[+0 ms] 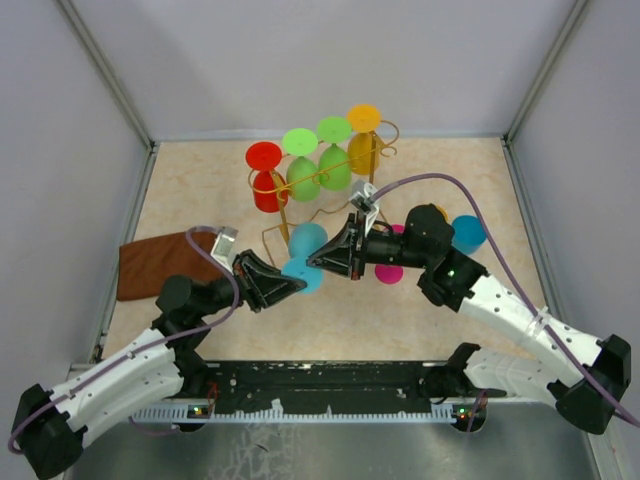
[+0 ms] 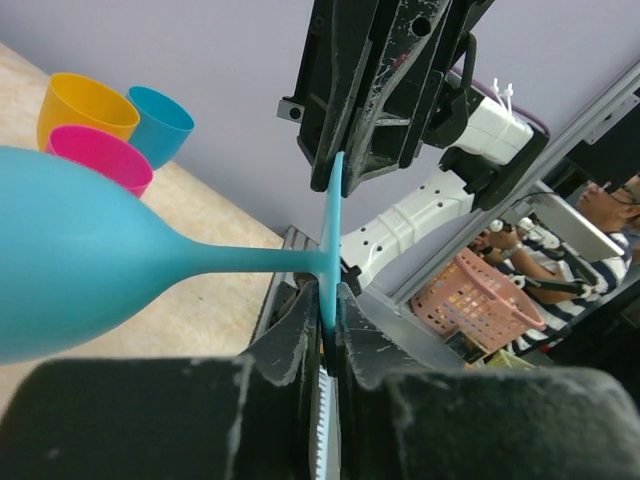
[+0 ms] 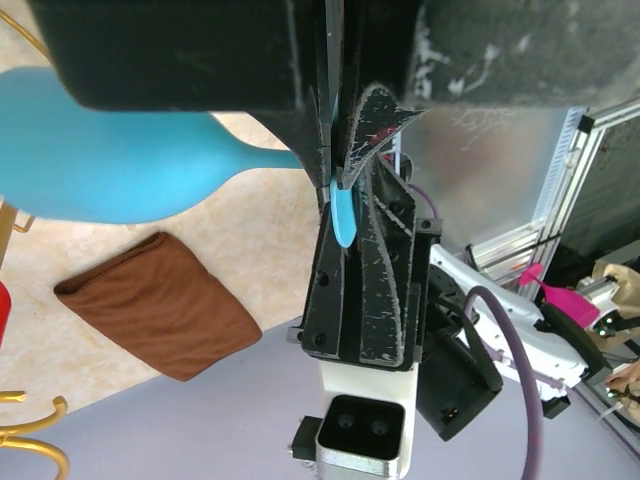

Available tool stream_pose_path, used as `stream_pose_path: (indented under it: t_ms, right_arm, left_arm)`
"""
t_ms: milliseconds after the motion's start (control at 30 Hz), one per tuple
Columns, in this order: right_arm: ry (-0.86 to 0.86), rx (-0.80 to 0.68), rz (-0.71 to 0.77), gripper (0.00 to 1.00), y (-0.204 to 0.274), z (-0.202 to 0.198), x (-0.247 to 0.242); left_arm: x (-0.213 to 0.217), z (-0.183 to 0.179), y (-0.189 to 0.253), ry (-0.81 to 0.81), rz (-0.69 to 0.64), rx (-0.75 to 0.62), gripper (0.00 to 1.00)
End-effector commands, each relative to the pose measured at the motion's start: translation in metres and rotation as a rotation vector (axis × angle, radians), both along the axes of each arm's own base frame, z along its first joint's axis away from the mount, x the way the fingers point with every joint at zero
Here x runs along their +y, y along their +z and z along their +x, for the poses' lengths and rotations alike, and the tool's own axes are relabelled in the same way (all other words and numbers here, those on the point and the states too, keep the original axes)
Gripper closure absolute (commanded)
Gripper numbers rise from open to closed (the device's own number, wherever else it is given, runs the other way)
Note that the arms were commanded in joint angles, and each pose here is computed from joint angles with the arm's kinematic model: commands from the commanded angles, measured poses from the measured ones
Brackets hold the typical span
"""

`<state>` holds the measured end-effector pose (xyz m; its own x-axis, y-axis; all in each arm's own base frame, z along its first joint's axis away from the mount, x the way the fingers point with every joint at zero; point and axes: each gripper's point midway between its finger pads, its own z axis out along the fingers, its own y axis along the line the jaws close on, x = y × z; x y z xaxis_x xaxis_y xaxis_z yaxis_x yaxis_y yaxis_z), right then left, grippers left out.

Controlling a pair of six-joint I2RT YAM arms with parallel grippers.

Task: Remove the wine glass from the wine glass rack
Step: Place the wine glass at the center of the board.

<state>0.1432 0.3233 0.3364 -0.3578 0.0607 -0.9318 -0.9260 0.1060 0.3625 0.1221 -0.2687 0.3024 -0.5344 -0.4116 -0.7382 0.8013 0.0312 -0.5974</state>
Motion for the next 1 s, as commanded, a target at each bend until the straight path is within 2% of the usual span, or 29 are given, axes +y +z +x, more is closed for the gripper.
stream_pose_path:
  t_ms: [0, 33, 233, 333, 433, 500, 667, 767, 833, 967]
  right_arm:
    - [0.023, -0.071, 0.046, 1.00, 0.023, -0.005, 0.001]
    - [0.020, -0.072, 0.046, 0.99, 0.023, -0.005, 0.001]
    - [-0.029, -0.094, 0.054, 0.88, 0.027, 0.000, -0.004]
    - [-0.048, -0.099, 0.045, 0.74, 0.027, 0.002, -0.006]
    - [-0.110, -0.109, 0.042, 0.57, 0.030, 0.010, -0.011]
    - [-0.207, -0.116, 0.047, 0.46, 0.034, 0.023, -0.019]
    - [-0.435, -0.112, 0.019, 0.29, 0.034, 0.051, -0.047]
    - [-0.562, -0.065, -0.002, 0.23, 0.030, 0.068, -0.069]
    - [-0.604, -0.004, -0.006, 0.22, 0.024, 0.079, -0.081]
    - [-0.546, 0.109, 0.055, 0.22, 0.024, 0.083, -0.091]
  left_arm:
    - [0.004, -0.002, 0.014, 0.017, -0.025, -0.065, 0.96]
    - [0.004, -0.002, 0.013, 0.016, -0.022, -0.073, 1.00]
    - [0.009, -0.009, 0.006, 0.018, -0.006, -0.136, 1.00]
    - [0.010, -0.019, 0.000, -0.016, 0.022, -0.201, 1.00]
    - [0.009, -0.030, -0.010, -0.071, 0.060, -0.244, 1.00]
    - [0.008, -0.041, -0.017, -0.133, 0.083, -0.264, 1.00]
    - [0.009, -0.071, -0.036, -0.325, 0.133, -0.330, 1.00]
    - [0.011, -0.079, -0.038, -0.368, 0.139, -0.374, 1.00]
    - [0.013, -0.081, -0.038, -0.367, 0.135, -0.414, 1.00]
    - [0.016, -0.085, -0.035, -0.360, 0.125, -0.515, 1.00]
